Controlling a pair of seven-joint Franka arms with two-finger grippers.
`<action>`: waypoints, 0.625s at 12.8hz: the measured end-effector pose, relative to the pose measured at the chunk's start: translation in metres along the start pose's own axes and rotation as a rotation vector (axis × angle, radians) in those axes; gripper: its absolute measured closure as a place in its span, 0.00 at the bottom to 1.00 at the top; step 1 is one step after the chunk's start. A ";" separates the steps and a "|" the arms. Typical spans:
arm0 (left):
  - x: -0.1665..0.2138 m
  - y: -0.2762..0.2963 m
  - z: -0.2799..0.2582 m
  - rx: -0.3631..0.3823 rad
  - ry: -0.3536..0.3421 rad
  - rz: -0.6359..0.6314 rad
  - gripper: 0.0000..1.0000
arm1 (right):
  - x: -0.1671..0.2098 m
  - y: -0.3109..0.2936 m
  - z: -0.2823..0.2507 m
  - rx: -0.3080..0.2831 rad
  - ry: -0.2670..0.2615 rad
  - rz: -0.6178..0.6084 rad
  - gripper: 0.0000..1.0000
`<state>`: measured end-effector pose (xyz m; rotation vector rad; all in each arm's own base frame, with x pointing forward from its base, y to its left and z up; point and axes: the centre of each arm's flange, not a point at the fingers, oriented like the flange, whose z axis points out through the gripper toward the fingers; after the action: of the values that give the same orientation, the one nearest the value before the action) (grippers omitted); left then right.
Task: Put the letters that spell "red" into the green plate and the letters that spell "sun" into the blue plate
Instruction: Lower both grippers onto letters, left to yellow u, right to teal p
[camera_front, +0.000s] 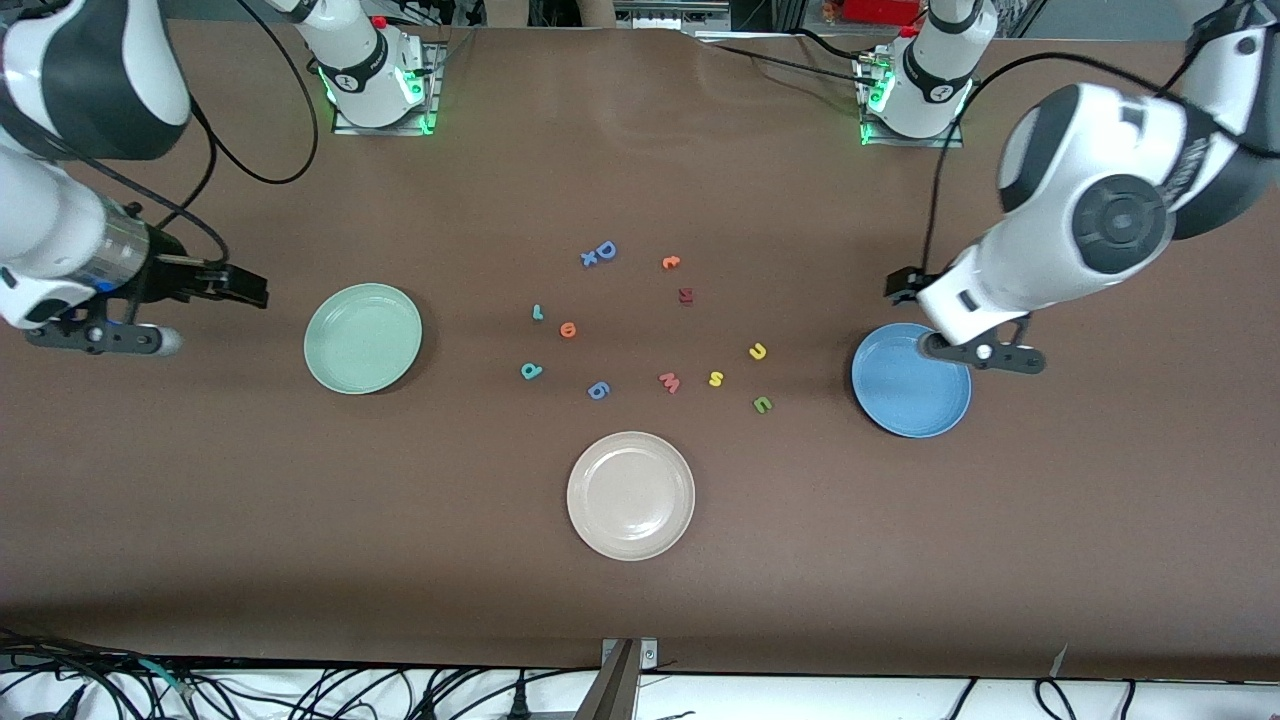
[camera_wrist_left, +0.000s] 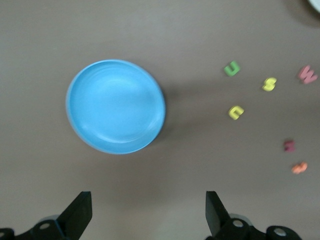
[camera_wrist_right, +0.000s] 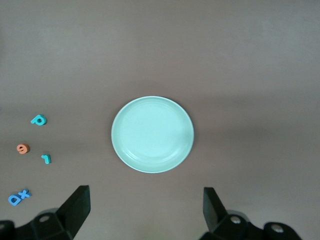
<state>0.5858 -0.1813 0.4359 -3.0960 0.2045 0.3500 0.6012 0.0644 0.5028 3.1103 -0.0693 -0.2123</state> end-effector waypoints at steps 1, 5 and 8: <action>0.006 0.024 0.012 0.002 0.013 -0.023 0.00 | 0.003 -0.014 0.007 -0.002 0.003 -0.003 0.00; 0.031 0.081 0.080 0.004 0.011 -0.051 0.00 | 0.018 -0.079 0.045 -0.007 0.033 0.016 0.00; 0.055 0.106 0.149 -0.034 0.010 -0.095 0.00 | 0.023 -0.135 0.077 0.012 0.058 0.057 0.00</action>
<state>0.5916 -0.2886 0.2784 -3.1278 0.0522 0.3383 0.6195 0.1966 0.4197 3.1183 -0.1578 -0.1215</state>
